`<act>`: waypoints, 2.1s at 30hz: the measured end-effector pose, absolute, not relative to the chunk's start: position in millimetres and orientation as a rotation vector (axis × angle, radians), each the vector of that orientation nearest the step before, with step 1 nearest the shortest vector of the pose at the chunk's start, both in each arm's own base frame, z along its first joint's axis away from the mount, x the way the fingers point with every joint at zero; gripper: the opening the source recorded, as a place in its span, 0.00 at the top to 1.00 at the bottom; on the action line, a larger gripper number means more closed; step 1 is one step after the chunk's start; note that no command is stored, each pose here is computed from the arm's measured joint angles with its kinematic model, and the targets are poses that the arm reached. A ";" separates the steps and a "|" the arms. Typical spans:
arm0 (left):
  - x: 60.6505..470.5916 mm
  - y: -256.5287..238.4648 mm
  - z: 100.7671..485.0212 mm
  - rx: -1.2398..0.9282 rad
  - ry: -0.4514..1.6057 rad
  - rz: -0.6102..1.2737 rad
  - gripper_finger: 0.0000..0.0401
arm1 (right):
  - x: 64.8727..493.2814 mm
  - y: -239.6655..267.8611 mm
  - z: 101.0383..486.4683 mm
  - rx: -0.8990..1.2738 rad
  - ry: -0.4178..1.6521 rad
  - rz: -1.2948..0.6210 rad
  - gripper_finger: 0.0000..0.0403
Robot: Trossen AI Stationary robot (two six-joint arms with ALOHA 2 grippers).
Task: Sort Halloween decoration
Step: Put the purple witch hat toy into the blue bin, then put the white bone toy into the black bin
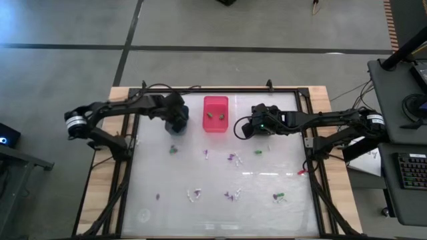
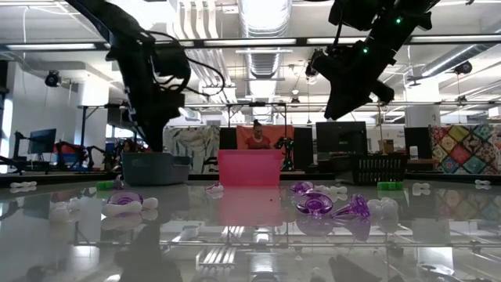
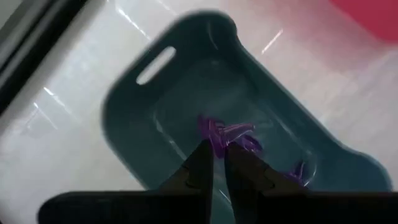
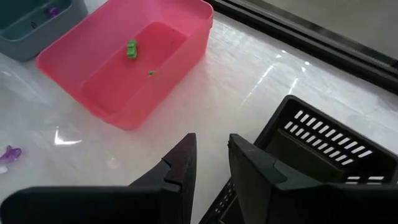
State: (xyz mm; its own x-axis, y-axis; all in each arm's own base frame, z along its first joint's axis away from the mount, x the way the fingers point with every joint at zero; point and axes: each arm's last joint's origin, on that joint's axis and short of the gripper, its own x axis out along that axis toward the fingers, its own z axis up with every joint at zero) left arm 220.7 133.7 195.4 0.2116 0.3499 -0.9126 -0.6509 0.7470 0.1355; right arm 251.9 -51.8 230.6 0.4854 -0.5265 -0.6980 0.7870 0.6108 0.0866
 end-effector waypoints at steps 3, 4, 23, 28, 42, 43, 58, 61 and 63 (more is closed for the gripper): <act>221.8 134.5 191.9 -0.298 1.184 0.703 0.88 | 253.0 -51.7 231.3 0.438 0.671 -0.818 0.79; 222.0 134.7 191.5 -0.296 1.185 0.702 0.87 | 253.5 -51.7 231.7 0.441 0.665 -0.814 0.80; 220.0 104.4 248.7 -0.208 0.839 0.633 0.80 | 268.8 -19.5 238.4 0.645 0.660 -0.402 0.82; 227.6 79.5 270.7 -0.118 0.644 0.521 0.80 | 271.5 -3.1 240.2 0.691 0.662 -0.308 0.83; 247.5 36.6 281.8 0.009 0.500 0.318 0.80 | 257.9 25.6 232.2 0.832 0.865 -0.361 0.83; 248.6 36.8 281.0 0.010 0.500 0.318 0.80 | 255.8 26.7 232.2 0.836 0.894 -0.379 0.83; 254.9 37.9 285.6 0.100 0.440 0.302 0.80 | 211.5 9.3 213.0 0.845 1.217 -0.873 0.83; 254.9 37.9 285.6 0.110 0.441 0.300 0.80 | 208.8 4.9 208.5 0.852 1.222 -0.908 0.83; 255.0 38.2 285.8 0.110 0.439 0.301 0.80 | 207.9 2.2 206.4 0.857 1.223 -0.924 0.83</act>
